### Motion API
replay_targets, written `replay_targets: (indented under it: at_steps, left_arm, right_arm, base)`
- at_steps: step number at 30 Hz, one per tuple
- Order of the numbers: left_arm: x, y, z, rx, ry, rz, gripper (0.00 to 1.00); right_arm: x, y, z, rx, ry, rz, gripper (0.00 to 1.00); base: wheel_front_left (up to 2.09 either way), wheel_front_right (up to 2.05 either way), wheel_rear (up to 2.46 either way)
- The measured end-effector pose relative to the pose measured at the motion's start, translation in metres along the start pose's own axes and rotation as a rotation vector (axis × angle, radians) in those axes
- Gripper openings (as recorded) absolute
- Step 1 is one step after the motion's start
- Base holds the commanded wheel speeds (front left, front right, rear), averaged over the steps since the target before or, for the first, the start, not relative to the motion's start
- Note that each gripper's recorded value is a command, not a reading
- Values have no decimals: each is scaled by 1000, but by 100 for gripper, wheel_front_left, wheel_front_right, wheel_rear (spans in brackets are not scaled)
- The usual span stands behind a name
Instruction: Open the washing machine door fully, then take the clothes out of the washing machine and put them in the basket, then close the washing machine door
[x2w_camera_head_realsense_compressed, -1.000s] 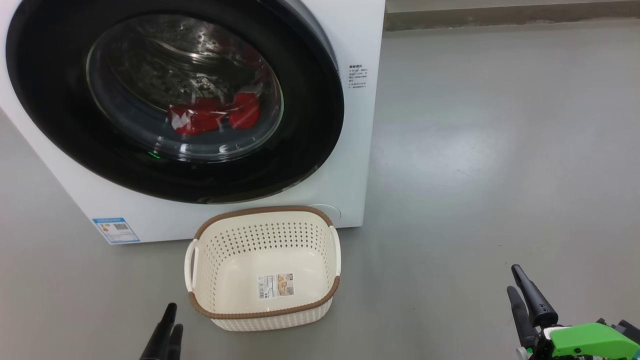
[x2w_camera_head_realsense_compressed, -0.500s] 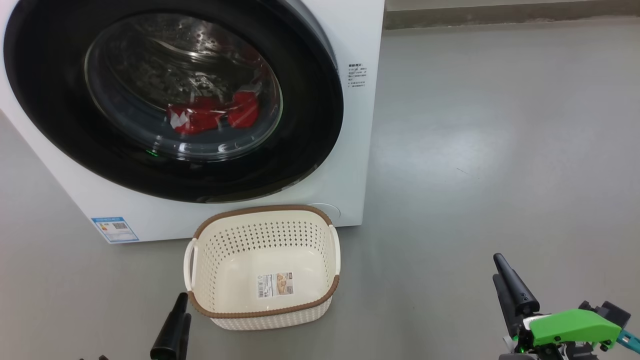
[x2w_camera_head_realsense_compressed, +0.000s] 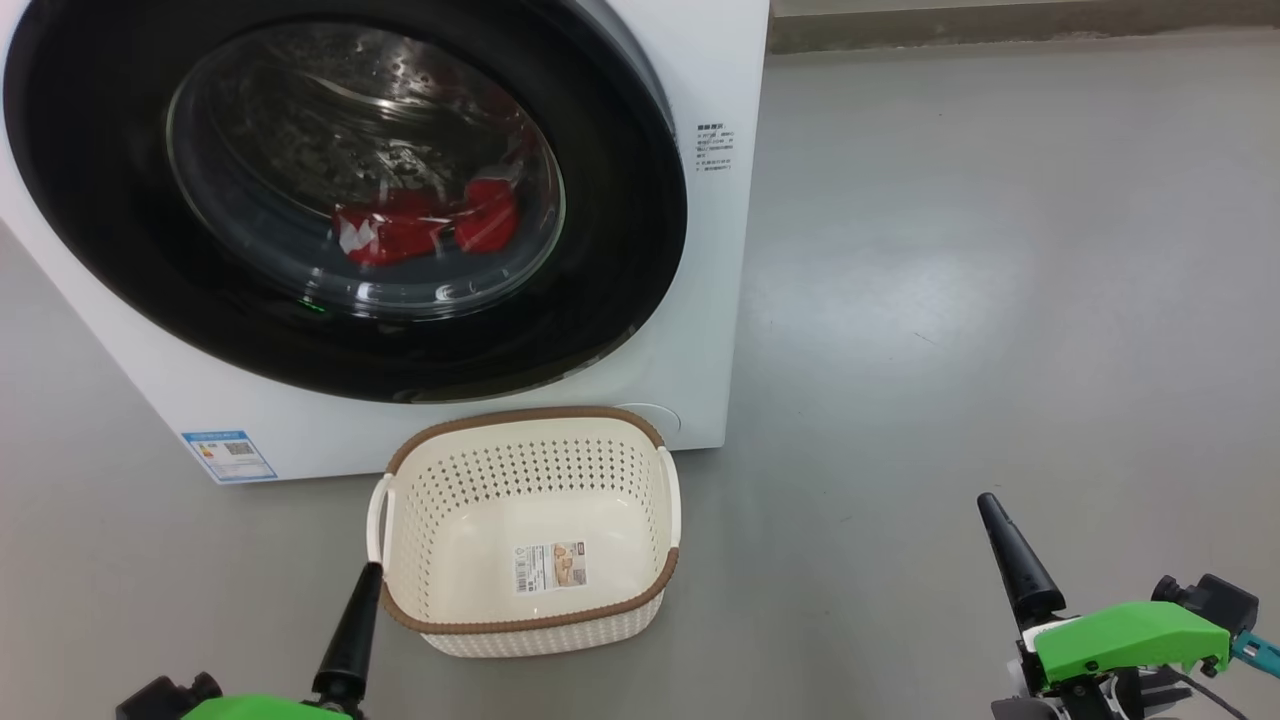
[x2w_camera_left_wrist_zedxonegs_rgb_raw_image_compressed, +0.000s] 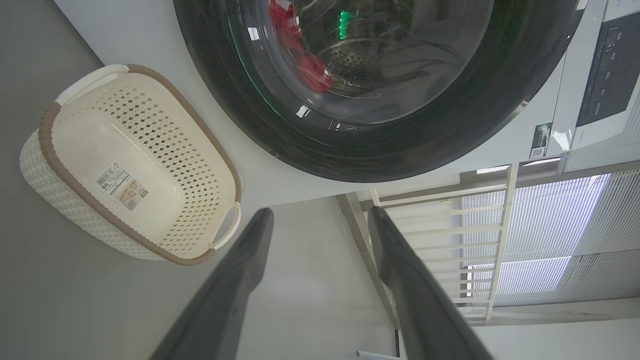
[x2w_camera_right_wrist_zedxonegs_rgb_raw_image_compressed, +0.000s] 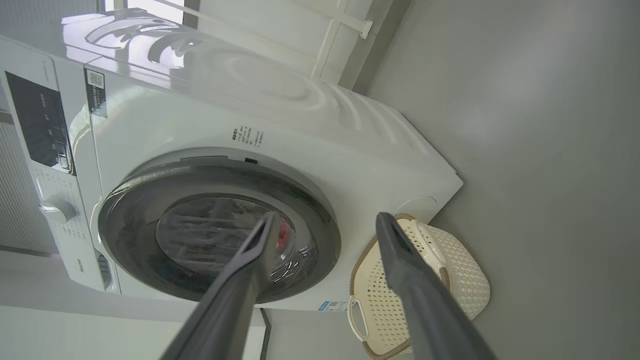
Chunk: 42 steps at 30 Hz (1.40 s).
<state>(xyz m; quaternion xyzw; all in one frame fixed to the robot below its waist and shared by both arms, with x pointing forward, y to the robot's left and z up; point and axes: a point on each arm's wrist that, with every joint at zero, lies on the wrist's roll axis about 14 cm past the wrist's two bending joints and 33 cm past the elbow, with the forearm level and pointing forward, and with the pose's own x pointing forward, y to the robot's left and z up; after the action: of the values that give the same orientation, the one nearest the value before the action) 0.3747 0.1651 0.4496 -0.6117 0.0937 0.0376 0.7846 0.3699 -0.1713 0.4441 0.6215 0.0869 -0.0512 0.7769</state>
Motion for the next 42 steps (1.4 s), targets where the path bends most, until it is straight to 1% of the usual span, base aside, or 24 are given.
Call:
replay_targets:
  at_steps: [10,19,23,29,32,36,42]
  left_arm:
    - [6,-10,-1,161,-2,-16,100]
    - [11,-19,-1,308,-13,-33,100]
    - [11,-19,-2,367,-15,-31,100]
    - [14,-24,-5,457,-17,-47,100]
    - [18,-30,-3,493,-27,-60,100]
    - [20,-32,-2,525,-37,-63,100]
    - [24,-35,-1,595,-49,-73,100]
  right_arm:
    - [7,12,3,-185,-14,30,100]
    - [7,17,-2,-311,-10,48,100]
    - [11,27,-1,-348,-20,73,100]
    - [14,28,-8,-419,-3,81,100]
    - [18,34,-9,-464,-5,96,100]
    - [21,36,-9,-489,-9,104,100]
    - [26,44,-11,-557,-12,130,100]
  base:
    - [0,0,0]
    - [0,0,0]
    - [0,0,0]
    - [0,0,0]
    - [0,0,0]
    - [0,0,0]
    - [0,0,0]
